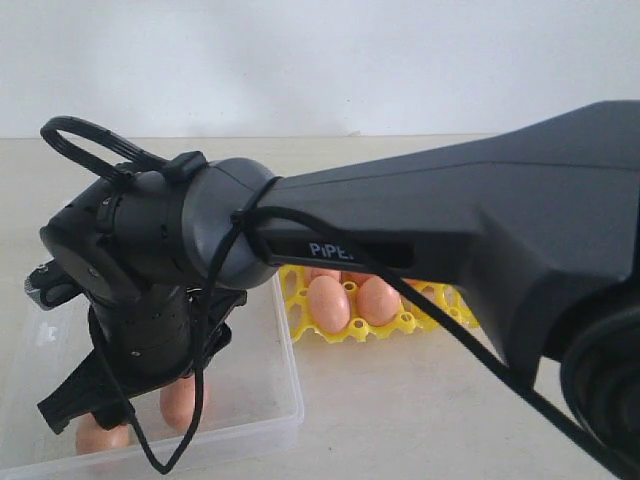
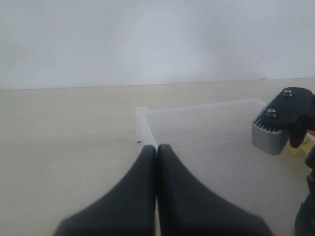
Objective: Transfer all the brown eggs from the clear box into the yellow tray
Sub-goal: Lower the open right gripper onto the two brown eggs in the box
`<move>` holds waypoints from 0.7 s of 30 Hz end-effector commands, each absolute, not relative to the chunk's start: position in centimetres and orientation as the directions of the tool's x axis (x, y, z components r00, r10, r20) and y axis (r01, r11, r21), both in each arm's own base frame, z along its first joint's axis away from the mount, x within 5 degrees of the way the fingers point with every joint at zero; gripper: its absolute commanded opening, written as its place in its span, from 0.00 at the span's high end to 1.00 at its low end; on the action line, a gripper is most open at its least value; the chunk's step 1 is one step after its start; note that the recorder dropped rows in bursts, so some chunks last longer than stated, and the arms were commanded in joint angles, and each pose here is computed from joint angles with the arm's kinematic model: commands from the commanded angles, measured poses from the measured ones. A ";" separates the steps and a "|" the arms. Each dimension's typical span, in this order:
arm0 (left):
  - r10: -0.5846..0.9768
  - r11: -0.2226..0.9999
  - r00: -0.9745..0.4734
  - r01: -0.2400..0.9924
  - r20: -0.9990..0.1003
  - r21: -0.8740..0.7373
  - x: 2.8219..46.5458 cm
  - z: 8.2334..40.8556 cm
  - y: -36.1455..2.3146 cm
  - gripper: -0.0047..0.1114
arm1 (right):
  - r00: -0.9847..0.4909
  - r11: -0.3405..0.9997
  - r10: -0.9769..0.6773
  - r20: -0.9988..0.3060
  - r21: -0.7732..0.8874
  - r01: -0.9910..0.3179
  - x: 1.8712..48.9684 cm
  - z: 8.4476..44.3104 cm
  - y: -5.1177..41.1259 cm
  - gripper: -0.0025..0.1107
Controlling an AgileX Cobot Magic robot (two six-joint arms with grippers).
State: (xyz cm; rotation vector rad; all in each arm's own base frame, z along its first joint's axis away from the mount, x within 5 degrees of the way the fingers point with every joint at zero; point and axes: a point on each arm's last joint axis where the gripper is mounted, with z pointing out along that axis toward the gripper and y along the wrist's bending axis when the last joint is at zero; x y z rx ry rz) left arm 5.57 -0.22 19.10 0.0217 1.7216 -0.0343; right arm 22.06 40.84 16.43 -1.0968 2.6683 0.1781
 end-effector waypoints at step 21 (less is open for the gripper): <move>-0.010 0.999 -0.144 0.039 -0.990 -0.015 5.5 19.2 -0.3 1.00 | -0.859 0.886 -0.426 -0.283 0.064 -0.460 22.6 16.7 40.6 0.37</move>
